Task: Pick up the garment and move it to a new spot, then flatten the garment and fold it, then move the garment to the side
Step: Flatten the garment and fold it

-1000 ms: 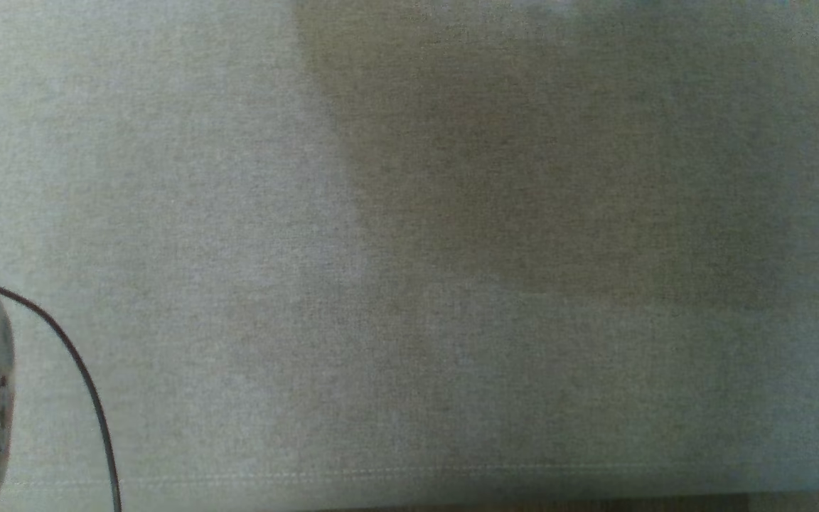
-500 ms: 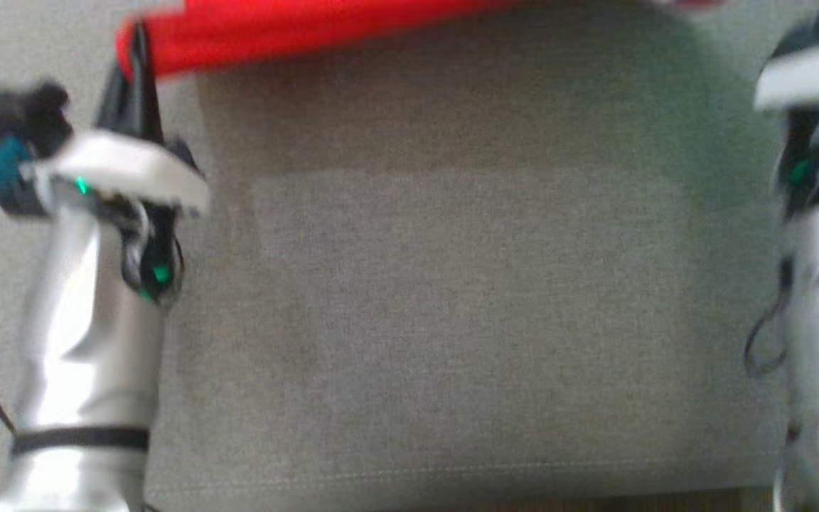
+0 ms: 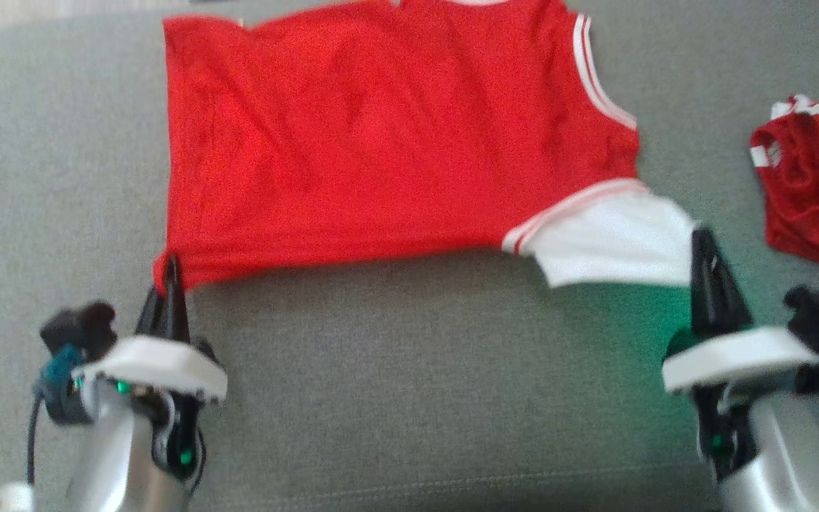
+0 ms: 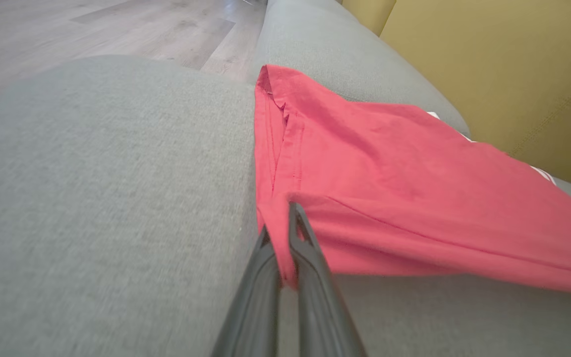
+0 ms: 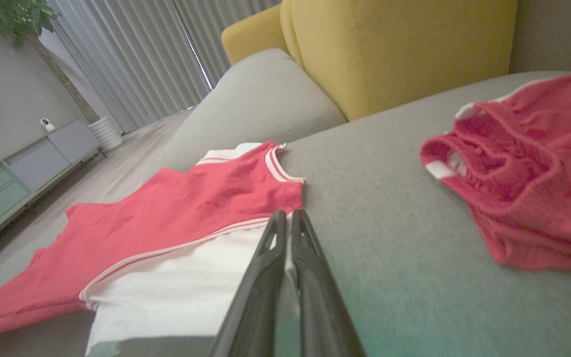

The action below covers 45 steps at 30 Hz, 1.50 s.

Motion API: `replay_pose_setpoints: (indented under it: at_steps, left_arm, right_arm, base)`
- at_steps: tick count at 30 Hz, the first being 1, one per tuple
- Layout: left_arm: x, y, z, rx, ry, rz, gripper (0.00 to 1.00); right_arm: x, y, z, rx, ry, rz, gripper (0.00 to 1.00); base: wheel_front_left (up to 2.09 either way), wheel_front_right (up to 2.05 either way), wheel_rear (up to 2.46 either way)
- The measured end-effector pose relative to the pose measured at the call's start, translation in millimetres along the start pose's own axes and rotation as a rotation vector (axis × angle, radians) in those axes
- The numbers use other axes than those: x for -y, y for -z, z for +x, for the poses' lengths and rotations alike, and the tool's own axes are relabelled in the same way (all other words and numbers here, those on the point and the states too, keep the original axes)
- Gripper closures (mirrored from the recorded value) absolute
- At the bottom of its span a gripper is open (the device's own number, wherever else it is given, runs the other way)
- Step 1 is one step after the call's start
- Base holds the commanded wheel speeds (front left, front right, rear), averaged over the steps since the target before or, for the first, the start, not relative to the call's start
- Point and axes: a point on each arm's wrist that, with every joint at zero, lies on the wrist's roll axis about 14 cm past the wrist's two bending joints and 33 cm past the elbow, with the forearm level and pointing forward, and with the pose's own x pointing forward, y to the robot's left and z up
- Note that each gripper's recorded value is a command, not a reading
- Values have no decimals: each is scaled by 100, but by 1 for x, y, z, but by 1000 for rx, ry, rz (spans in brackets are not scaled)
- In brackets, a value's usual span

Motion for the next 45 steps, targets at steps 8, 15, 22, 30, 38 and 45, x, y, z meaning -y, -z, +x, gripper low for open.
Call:
replay_pose_setpoints:
  at_steps: [8, 15, 22, 30, 38, 45]
  left_arm:
    - [-6, 20, -53, -41, -22, -14, 100]
    - [-10, 38, -97, -78, -39, -40, 100]
    - [-8, 31, -97, -51, -35, -42, 100]
    - [4, -7, -47, 46, 5, -37, 100]
    - [-2, -6, -16, 25, -16, -30, 100]
    - [-3, -10, 10, 26, -12, -1, 100]
  right_arm:
    - [0, 35, -66, -122, 17, 26, 100]
    - [0, 59, -116, -210, 33, 49, 100]
    - [0, 27, -101, -129, 26, 42, 100]
    - [-26, -32, -19, 23, -62, -2, 100]
    - [-37, -31, 41, 3, -86, -56, 100]
    - [-31, -14, 73, -34, -66, -93, 100]
  base:
    - [0, 0, 0]
    - [0, 0, 0]
    - [0, 0, 0]
    - [0, 0, 0]
    - [0, 0, 0]
    - [0, 0, 0]
